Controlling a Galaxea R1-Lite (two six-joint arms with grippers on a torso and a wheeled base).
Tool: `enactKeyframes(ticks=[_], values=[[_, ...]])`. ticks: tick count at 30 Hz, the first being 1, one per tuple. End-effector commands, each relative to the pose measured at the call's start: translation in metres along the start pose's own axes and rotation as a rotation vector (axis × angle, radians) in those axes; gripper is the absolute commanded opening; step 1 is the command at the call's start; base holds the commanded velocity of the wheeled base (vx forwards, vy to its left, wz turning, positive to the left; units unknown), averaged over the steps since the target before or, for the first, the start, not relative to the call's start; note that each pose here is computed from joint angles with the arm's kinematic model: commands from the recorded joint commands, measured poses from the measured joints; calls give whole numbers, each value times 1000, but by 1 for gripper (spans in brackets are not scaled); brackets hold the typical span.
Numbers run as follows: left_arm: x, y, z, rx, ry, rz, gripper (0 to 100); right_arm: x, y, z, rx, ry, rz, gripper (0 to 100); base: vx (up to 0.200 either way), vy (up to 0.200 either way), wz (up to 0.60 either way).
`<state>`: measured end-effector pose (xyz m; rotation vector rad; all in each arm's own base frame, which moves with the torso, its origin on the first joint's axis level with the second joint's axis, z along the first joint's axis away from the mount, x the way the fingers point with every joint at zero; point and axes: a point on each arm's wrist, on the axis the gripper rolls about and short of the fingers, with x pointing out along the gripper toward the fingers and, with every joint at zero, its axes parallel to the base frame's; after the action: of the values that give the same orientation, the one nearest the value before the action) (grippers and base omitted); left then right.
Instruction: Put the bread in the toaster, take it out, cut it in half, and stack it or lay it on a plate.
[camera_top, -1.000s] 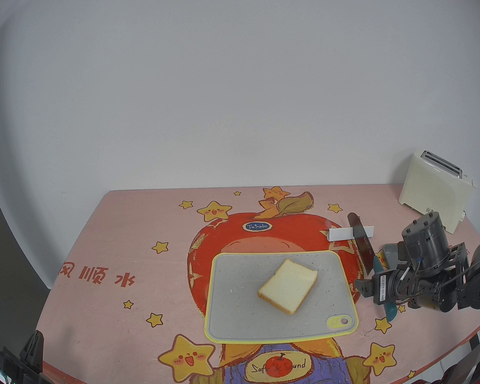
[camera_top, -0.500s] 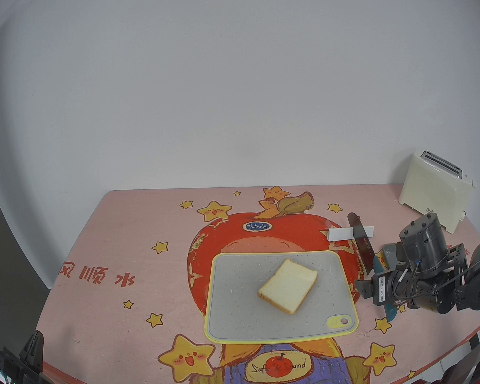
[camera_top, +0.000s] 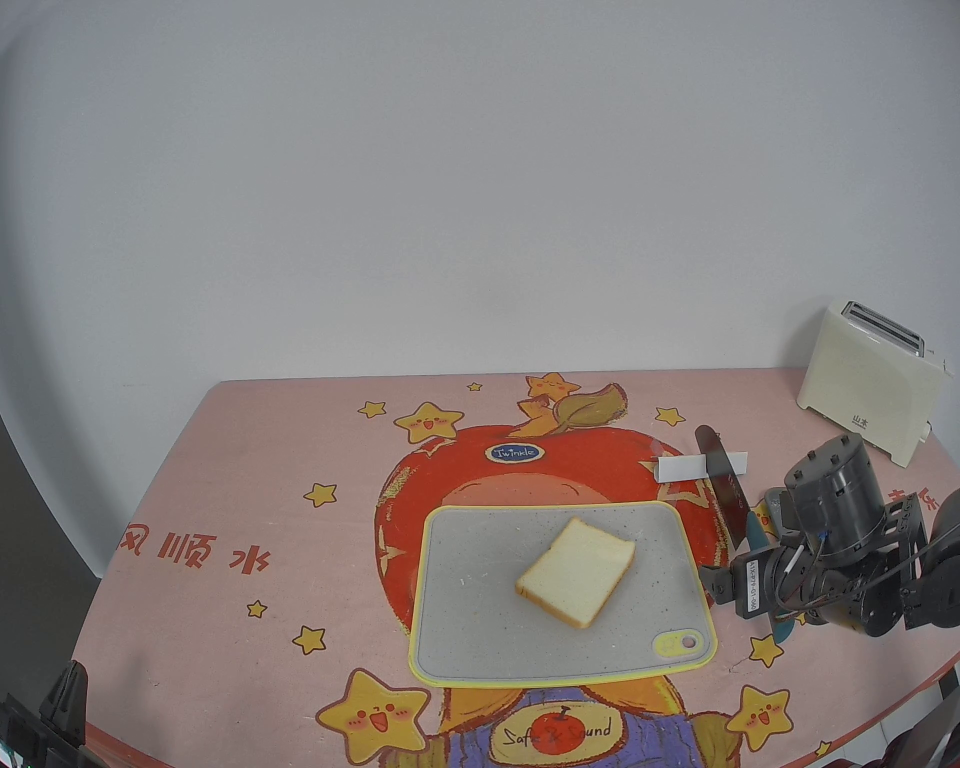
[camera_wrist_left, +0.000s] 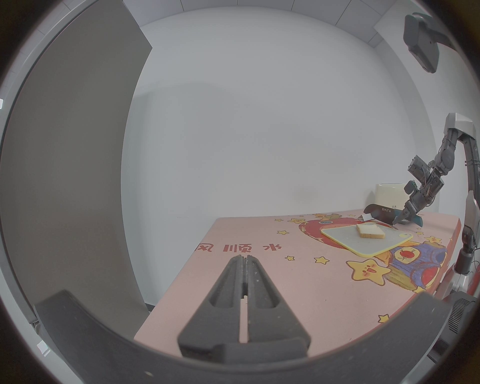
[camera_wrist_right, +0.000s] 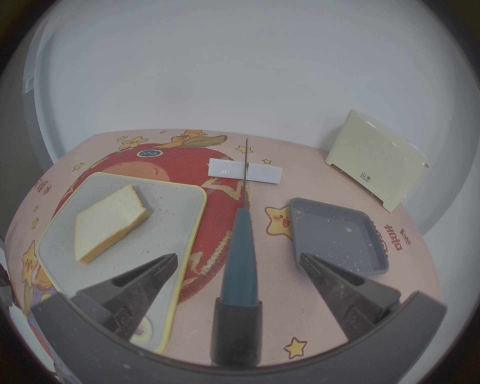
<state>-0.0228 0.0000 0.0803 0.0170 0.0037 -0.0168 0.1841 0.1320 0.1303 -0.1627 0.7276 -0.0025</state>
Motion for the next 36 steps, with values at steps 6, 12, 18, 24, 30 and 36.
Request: enactKeyframes(ticks=[6, 12, 18, 24, 30, 36], values=[[1, 0, -4, 0, 18, 0, 0, 2, 2, -1, -5, 9, -2, 100, 0, 0, 0], [1, 0, -4, 0, 18, 0, 0, 1, 1, -1, -1, 6, 0, 0, 0, 0, 0], [1, 0, -4, 0, 18, 0, 0, 0, 1, 1, 2, 0, 2, 0, 0, 0, 0], [1, 0, -4, 0, 18, 0, 0, -2, 1, 5, 14, -17, 8, 0, 0, 0, 0], [1, 0, -4, 0, 16, 0, 0, -10, -4, 12, 45, -55, 14, 0, 0, 0, 0], [1, 0, -4, 0, 18, 0, 0, -18, -10, 16, 65, -86, 22, 0, 0, 0, 0]])
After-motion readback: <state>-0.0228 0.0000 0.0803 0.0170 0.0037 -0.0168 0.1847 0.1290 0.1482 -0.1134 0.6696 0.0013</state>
